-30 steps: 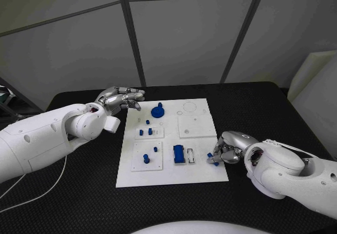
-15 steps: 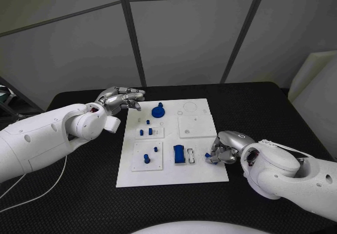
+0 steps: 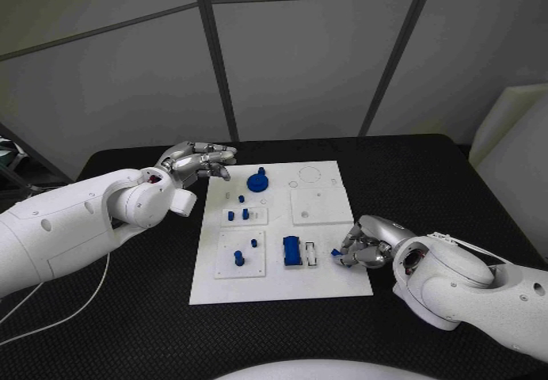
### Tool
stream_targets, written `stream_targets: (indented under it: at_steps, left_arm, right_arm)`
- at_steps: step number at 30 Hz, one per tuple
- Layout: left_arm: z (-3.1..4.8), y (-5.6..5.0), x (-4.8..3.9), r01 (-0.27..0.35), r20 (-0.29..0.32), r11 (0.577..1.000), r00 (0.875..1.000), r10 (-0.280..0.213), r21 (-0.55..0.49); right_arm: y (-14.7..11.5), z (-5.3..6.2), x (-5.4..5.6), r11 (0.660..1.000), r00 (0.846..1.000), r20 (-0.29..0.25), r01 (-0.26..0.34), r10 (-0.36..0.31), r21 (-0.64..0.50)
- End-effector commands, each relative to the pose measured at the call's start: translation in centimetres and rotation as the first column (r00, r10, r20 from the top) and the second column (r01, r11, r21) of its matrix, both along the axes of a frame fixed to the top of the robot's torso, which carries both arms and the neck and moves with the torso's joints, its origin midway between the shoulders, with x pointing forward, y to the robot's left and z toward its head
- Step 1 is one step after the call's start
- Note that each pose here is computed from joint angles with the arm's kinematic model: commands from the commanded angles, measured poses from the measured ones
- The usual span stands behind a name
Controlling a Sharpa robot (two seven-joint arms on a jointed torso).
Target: Assemble the parts on the task board
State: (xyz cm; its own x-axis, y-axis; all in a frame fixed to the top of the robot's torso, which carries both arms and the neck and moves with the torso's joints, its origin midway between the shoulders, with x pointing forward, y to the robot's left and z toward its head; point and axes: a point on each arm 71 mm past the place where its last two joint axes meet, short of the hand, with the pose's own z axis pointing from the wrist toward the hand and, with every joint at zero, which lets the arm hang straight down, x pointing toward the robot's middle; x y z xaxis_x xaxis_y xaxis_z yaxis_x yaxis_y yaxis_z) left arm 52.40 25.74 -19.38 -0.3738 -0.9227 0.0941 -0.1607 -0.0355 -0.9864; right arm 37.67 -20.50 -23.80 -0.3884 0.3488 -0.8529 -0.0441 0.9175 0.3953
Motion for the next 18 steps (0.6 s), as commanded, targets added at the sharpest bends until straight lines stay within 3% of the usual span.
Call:
stream_targets:
  at_steps: [1, 8, 18]
  left_arm:
    - [0.15, 0.0, 0.0, 0.003, 0.007, 1.0, 1.0, -0.003, -0.003]
    - [0.16, -0.1, -0.02, 0.004, 0.007, 1.0, 1.0, -0.004, -0.003]
    - [0.17, -0.1, -0.03, 0.005, 0.007, 1.0, 1.0, -0.005, -0.004]
  right_arm:
    - [0.4, 0.2, -0.1, 0.991, 0.999, -0.01, 0.048, -0.047, 0.125]
    - [1.2, 0.4, 0.1, 0.98, 0.998, 0.006, 0.059, -0.062, 0.188]
    - [2.6, -0.2, 0.4, 0.979, 0.998, -0.05, 0.049, -0.04, 0.197]
